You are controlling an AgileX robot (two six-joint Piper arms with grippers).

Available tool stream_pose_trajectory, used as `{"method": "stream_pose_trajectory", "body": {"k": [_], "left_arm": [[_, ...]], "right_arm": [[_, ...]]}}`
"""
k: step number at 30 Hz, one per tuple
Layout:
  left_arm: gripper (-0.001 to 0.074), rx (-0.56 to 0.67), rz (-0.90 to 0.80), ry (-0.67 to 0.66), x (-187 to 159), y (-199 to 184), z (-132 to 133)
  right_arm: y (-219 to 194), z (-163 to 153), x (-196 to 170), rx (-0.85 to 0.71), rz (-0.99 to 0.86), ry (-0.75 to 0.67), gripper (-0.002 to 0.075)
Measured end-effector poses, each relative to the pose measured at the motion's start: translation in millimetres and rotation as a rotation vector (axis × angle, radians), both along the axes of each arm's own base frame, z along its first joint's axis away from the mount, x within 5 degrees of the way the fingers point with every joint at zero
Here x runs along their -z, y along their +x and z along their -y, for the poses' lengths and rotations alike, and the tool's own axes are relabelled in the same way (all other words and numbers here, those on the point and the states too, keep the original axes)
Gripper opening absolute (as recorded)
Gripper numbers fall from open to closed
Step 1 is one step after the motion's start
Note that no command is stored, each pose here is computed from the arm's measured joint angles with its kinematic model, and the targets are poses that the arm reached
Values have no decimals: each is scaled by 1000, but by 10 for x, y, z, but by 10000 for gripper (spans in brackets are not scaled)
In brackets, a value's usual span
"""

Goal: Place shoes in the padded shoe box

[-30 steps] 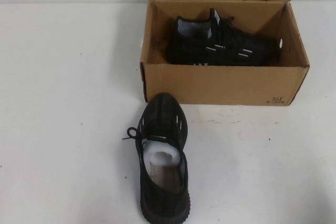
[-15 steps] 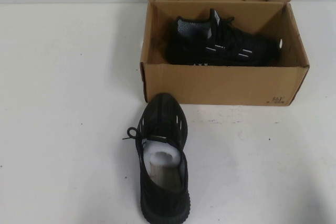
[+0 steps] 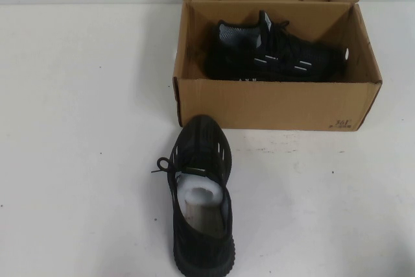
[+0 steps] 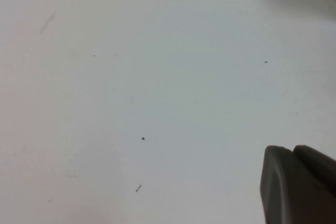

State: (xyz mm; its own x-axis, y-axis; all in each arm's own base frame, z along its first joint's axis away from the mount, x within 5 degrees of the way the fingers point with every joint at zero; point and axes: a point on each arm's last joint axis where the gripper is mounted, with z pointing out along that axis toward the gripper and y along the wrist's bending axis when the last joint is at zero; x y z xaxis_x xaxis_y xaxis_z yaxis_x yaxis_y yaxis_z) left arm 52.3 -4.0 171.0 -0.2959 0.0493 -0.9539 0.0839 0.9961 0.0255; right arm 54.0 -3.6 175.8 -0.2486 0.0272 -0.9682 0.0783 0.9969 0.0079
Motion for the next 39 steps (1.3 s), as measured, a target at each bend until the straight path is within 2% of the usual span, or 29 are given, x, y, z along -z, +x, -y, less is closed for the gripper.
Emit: {"method": "stream_pose_trajectory", "body": {"k": [6, 39], "left_arm": [[-4, 0, 0, 0, 0, 0, 0], [-4, 0, 0, 0, 0, 0, 0]], "right_arm": [[-18, -2, 62, -2, -71, 0, -8], [-19, -11, 65, -24, -75, -8, -8]]}}
